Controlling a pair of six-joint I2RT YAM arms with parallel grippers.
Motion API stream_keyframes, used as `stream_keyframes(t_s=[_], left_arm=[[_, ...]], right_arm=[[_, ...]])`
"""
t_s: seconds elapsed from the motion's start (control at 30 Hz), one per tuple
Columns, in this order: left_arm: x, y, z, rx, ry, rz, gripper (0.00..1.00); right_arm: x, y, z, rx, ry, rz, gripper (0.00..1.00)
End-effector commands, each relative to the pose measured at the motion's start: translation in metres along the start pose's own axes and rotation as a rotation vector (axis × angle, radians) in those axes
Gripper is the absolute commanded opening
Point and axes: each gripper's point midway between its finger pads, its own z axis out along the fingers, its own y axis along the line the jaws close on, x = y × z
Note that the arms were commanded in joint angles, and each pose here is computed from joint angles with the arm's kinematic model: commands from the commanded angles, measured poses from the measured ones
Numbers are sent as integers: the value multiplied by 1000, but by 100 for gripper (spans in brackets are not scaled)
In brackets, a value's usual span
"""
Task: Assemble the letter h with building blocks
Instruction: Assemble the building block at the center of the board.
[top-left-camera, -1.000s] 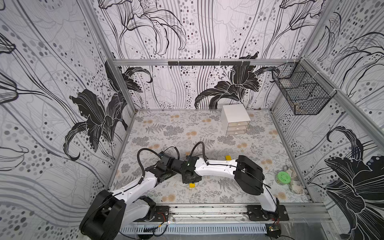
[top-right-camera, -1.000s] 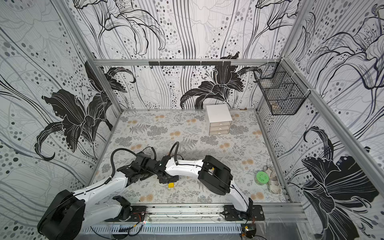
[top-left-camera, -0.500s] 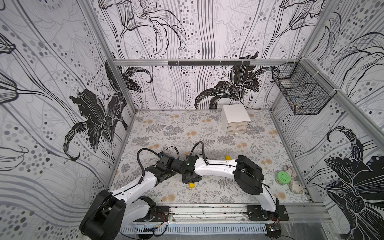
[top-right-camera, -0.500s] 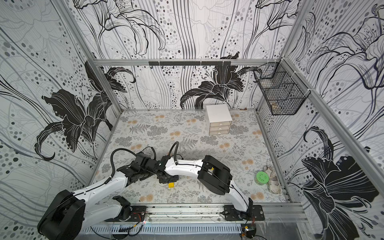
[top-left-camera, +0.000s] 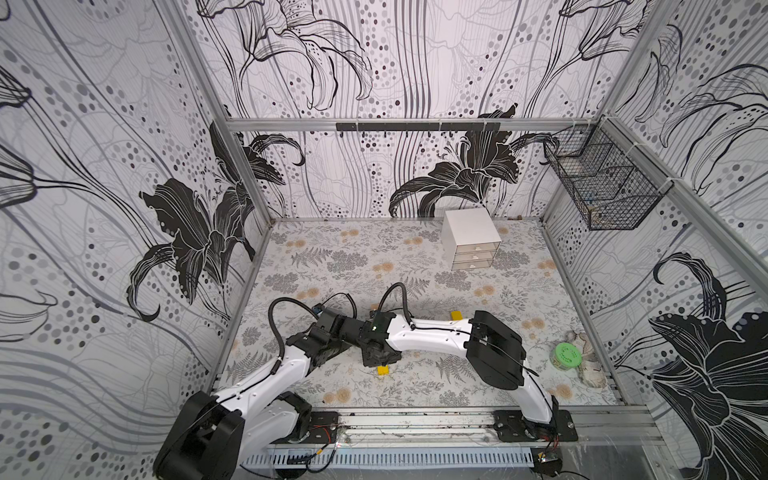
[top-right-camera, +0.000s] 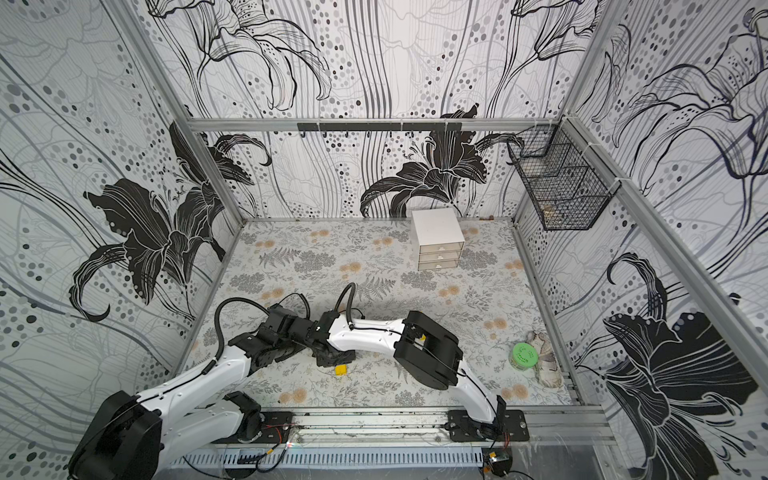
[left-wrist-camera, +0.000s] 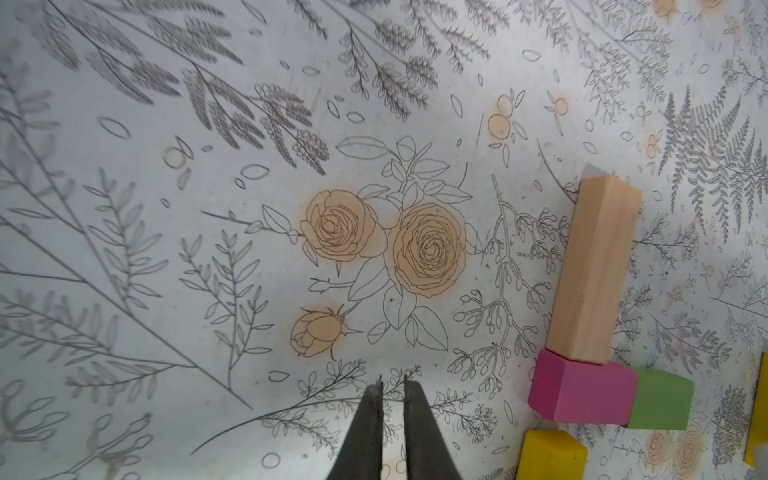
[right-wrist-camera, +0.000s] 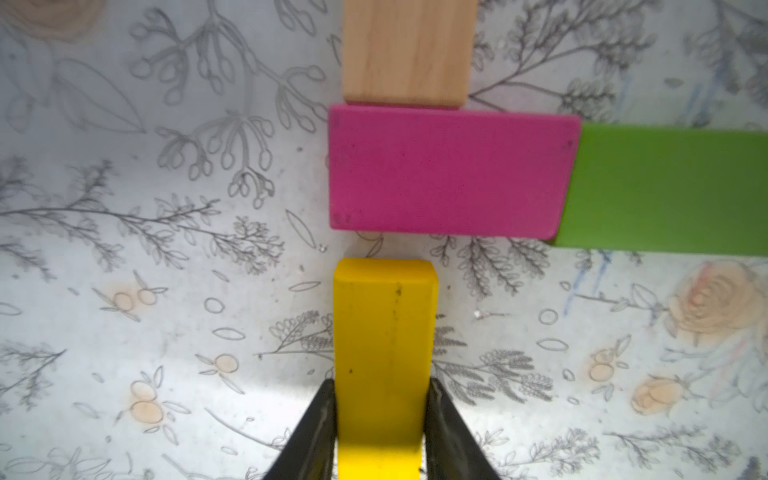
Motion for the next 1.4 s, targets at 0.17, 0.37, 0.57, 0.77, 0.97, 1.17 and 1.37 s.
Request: stream_keyframes(t_s=[0.17, 0.37, 0.57, 0.77, 0.97, 1.17, 1.37], left_arm=[[-28, 14, -36, -64, -180, -51, 63], [-25, 31, -34, -127, -172, -73, 71], [-19, 33, -21, -132, -120, -89, 70], [-20, 30, -20, -116, -115, -85, 69], [-20, 30, -20, -109, -111, -84, 68], [-19, 28, -19, -97, -104, -82, 67], [-21, 26, -19, -90, -102, -75, 66]], right_arm=[[-12, 8, 12, -13, -21, 9, 36], [-12, 1, 4, 3, -35, 13, 36], [-10, -5, 2, 12, -34, 23, 35], [-10, -8, -1, 18, -42, 29, 35], [-8, -11, 0, 21, -36, 35, 35], [-7, -15, -3, 26, -43, 47, 34], [-8, -14, -1, 34, -43, 48, 34]])
